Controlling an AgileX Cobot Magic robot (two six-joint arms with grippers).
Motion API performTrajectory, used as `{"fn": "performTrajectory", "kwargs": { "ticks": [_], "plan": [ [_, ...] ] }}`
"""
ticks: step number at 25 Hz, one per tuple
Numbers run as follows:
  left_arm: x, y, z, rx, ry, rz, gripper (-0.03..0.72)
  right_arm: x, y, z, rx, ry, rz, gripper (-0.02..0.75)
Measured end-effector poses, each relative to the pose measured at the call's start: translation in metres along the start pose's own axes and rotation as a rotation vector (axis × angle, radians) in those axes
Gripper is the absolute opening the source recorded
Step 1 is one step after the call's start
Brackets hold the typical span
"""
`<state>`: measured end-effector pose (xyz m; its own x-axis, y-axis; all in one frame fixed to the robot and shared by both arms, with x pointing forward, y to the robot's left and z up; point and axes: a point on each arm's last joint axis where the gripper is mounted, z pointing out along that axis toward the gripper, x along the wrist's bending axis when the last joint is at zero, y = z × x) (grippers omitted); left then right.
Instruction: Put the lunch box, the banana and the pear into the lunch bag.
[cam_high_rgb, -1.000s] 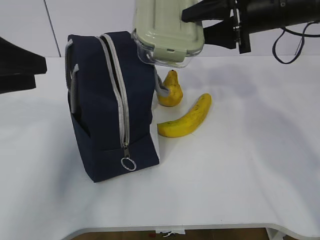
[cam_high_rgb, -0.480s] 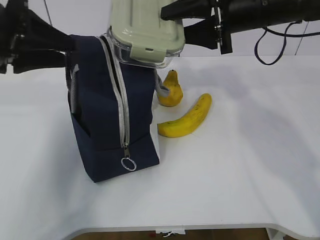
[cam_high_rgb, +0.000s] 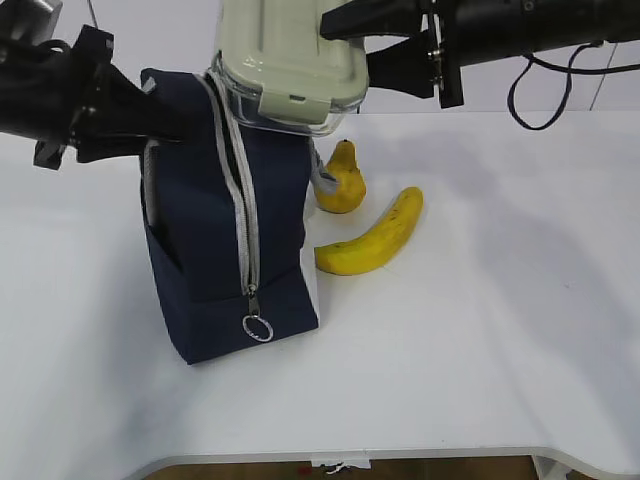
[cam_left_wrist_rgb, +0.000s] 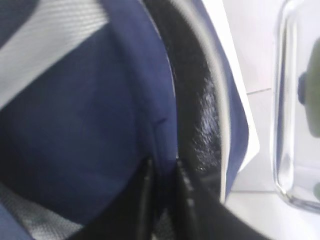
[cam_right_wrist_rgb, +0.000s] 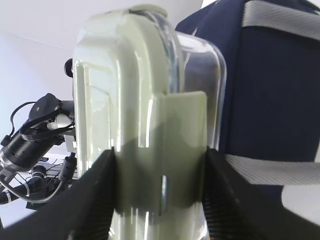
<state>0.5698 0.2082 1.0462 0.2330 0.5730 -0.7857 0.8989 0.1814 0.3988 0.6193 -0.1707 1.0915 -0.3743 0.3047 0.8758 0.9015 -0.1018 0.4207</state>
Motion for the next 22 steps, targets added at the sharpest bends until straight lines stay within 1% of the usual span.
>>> {"fn": "performTrajectory", "kwargs": {
  "ticks": [1,2,3,10,13,15,19,22],
  "plan": [
    [-0.001,0.0,0.0,0.009,-0.003,0.005,0.063,0.0,0.0,0.001,0.001,0.001,0.0,0.362],
    [-0.001,-0.001,0.0,0.015,-0.008,0.007,0.028,0.001,-0.001,0.001,0.004,0.002,-0.001,0.362],
    [-0.002,-0.001,0.0,0.023,-0.014,0.006,0.013,0.001,-0.001,0.003,0.007,0.003,-0.002,0.362],
    [-0.004,-0.004,-0.001,0.052,-0.031,0.01,0.003,0.015,-0.015,0.03,0.077,0.037,-0.036,0.362],
    [-0.005,-0.005,-0.001,0.068,-0.041,0.011,0.003,0.017,-0.018,0.033,0.09,0.035,-0.066,0.362],
    [-0.005,-0.006,-0.001,0.081,-0.044,0.015,0.003,0.012,-0.017,0.033,0.08,-0.01,-0.088,0.362],
    [-0.006,-0.009,-0.003,0.107,-0.035,0.037,0.003,-0.001,-0.016,0.032,0.082,-0.162,-0.16,0.362],
    [-0.011,-0.01,-0.008,0.103,-0.025,0.065,0.003,-0.012,-0.016,0.03,0.097,-0.272,-0.224,0.361]
  ]
}}
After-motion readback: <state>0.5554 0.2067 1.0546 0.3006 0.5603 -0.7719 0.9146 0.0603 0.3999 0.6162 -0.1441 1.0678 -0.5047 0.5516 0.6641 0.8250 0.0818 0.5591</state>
